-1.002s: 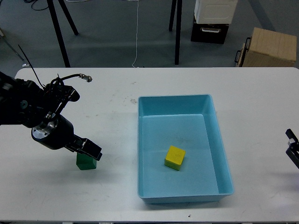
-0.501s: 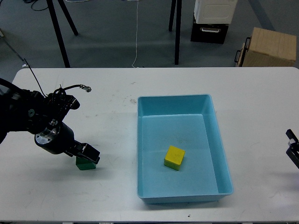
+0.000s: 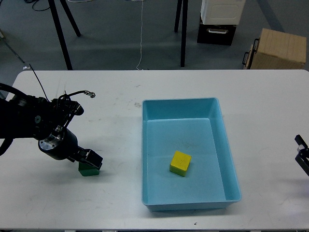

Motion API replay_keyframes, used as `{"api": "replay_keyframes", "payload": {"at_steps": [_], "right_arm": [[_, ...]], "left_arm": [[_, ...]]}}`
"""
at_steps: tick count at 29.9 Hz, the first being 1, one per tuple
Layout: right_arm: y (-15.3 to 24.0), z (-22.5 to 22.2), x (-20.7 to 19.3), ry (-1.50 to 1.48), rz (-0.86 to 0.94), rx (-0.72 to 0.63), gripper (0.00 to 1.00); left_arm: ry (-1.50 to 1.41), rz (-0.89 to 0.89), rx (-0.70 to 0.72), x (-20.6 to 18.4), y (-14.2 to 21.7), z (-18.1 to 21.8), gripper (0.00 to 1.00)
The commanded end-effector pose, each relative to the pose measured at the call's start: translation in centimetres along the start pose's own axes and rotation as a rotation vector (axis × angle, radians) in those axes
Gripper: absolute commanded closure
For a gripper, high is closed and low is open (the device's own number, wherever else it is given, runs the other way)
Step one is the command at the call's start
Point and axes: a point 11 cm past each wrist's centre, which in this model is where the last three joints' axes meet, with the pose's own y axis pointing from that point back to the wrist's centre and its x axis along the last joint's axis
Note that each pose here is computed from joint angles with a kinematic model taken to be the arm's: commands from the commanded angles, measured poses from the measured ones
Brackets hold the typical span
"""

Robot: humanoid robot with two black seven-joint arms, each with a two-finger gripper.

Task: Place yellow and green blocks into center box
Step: 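Carry the green cube with the left gripper into the tray and release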

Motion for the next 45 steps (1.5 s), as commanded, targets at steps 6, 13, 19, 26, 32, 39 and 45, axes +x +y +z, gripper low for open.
{"api": "replay_keyframes", "payload": {"at_steps": [6, 13, 19, 26, 32, 39, 45], "right_arm": [[0.3, -0.2, 0.3, 0.000, 0.010, 0.006, 0.00], [0.5, -0.3, 0.3, 0.002, 0.015, 0.009, 0.00], [0.5, -0.3, 0.3, 0.002, 0.013, 0.009, 0.00], [0.7, -0.3, 0.4, 0.001, 0.019, 0.010, 0.00], [0.9, -0.3, 0.6, 0.000, 0.027, 0.012, 0.00], [0.9, -0.6, 0.4, 0.006, 0.022, 0.021, 0.00], [1.1, -0.7, 0.5, 0.006, 0.027, 0.024, 0.00]], "left_arm": [[-0.089, -0.034, 0.024, -0.4, -0.7, 0.5, 0.41], [-0.101, -0.036, 0.052, -0.4, -0.5, 0.2, 0.91], [-0.129, 0.058, 0.042, 2.4, 2.0, 1.2, 1.00], [-0.240, 0.308, -0.200, 9.6, 10.6, 12.4, 1.00], [-0.433, 0.212, -0.320, 8.0, 9.3, 23.9, 1.00], [-0.413, 0.199, -0.237, 8.4, 6.7, 21.3, 0.98], [-0.372, 0.165, -0.256, 7.9, 4.7, 20.3, 0.37]]}}
